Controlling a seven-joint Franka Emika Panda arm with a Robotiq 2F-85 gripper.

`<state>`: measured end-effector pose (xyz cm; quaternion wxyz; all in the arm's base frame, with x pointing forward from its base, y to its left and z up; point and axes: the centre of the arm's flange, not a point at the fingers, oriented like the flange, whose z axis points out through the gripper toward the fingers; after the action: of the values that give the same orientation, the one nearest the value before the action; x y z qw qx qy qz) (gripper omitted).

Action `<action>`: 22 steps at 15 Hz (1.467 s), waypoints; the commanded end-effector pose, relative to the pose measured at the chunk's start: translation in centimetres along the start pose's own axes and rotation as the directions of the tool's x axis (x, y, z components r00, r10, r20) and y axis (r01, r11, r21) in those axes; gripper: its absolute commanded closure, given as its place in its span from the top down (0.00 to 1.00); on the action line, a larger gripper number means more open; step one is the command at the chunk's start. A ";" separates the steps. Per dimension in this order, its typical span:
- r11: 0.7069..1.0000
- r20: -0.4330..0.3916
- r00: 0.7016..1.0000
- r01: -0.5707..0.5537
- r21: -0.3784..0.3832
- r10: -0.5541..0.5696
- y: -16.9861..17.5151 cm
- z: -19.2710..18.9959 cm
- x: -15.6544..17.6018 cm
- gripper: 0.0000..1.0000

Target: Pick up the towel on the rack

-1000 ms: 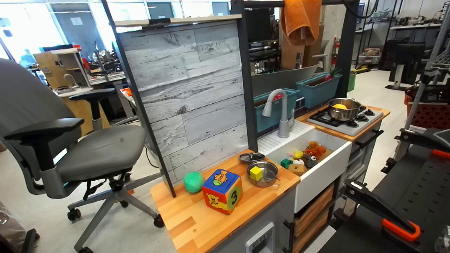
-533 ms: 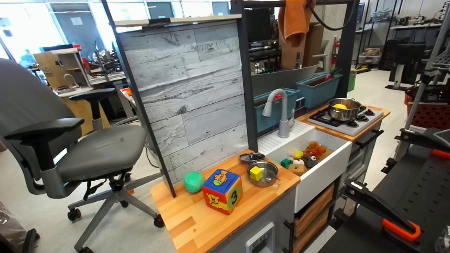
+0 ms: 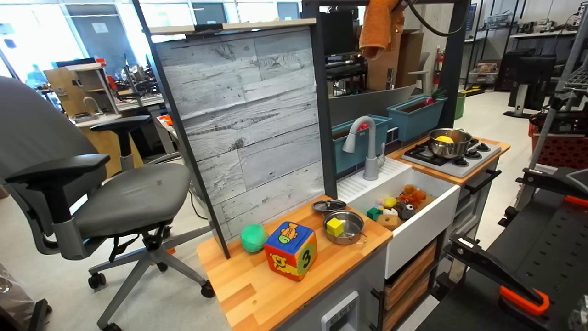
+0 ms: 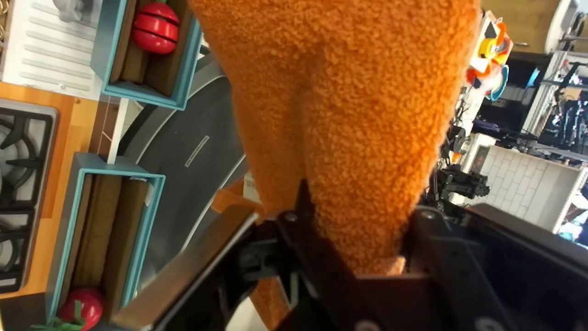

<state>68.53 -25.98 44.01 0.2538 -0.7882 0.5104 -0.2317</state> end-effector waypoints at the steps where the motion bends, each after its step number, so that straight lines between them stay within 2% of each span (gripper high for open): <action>1: 0.995 0.087 0.991 0.096 0.033 -0.099 0.8 -4.6 -2.2 0.12; 5: 0.987 0.121 0.980 0.158 0.011 -0.158 3.2 -6.2 -3.7 0.12; 8: 0.991 0.157 0.980 0.130 -0.033 -0.123 3.6 -6.3 -3.9 0.12; 15: 0.987 0.175 0.977 0.138 -0.083 -0.122 3.5 -6.1 -3.5 0.12; 19: 0.989 0.177 0.979 0.115 -0.096 -0.097 3.1 -4.9 -2.7 0.12; 22: 0.991 0.177 0.983 0.076 -0.106 -0.056 2.5 -2.5 -1.3 0.12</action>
<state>64.34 -26.84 45.12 0.2520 -0.8093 0.4942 -0.1931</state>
